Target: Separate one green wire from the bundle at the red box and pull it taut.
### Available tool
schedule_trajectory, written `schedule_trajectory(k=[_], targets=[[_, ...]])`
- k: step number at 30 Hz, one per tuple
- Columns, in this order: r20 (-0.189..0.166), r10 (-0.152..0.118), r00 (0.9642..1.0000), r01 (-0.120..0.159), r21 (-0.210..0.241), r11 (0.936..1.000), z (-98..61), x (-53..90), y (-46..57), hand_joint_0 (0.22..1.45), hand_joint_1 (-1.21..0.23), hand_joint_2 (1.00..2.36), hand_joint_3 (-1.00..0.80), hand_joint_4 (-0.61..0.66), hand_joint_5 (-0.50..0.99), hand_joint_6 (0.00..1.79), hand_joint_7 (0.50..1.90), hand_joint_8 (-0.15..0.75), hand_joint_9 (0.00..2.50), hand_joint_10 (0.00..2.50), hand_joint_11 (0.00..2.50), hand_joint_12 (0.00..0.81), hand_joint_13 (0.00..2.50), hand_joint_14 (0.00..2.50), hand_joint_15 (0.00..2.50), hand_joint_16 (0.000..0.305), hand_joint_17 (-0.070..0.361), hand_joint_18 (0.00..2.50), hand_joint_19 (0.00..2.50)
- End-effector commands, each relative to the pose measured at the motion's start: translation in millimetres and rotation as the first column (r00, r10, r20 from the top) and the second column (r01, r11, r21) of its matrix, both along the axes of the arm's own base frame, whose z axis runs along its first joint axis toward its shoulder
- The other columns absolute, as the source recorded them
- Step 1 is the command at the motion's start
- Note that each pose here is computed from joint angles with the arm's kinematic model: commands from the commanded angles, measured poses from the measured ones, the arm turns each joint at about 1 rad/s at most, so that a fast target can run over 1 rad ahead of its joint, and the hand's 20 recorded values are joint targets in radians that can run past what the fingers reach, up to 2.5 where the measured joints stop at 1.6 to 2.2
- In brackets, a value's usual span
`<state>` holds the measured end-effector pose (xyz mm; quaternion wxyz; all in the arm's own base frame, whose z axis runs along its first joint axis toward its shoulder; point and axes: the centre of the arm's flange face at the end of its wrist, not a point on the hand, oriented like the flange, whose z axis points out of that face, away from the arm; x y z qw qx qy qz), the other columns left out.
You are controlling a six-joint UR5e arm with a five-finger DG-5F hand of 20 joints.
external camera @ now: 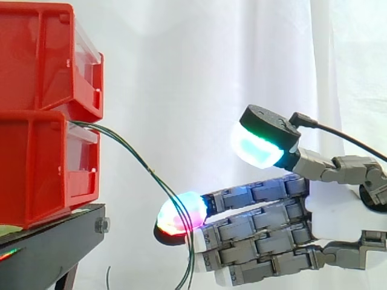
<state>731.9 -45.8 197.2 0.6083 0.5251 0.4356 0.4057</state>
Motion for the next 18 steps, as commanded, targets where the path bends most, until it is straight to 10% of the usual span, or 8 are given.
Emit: schedule_trajectory(k=[1, 18], targets=[[0.011, 0.003, 0.9999, -0.003, -0.019, 0.9998, 0.6, 2.0, 4.1, 0.5, -0.55, 1.0, -0.5, 0.26, -0.21, 0.5, 0.73, 0.282, 0.5, 0.0, 0.11, 0.353, 0.39, 0.0, 0.1, 0.056, 0.125, 0.32, 0.17], [0.064, 0.005, 0.9979, -0.003, -0.025, 0.9997, -15.1, 12.1, 8.3, 0.51, -0.55, 1.0, -0.5, 0.3, -0.2, 0.5, 0.74, 0.293, 0.58, 0.0, 0.15, 0.357, 0.46, 0.0, 0.15, 0.055, 0.124, 0.4, 0.22]])
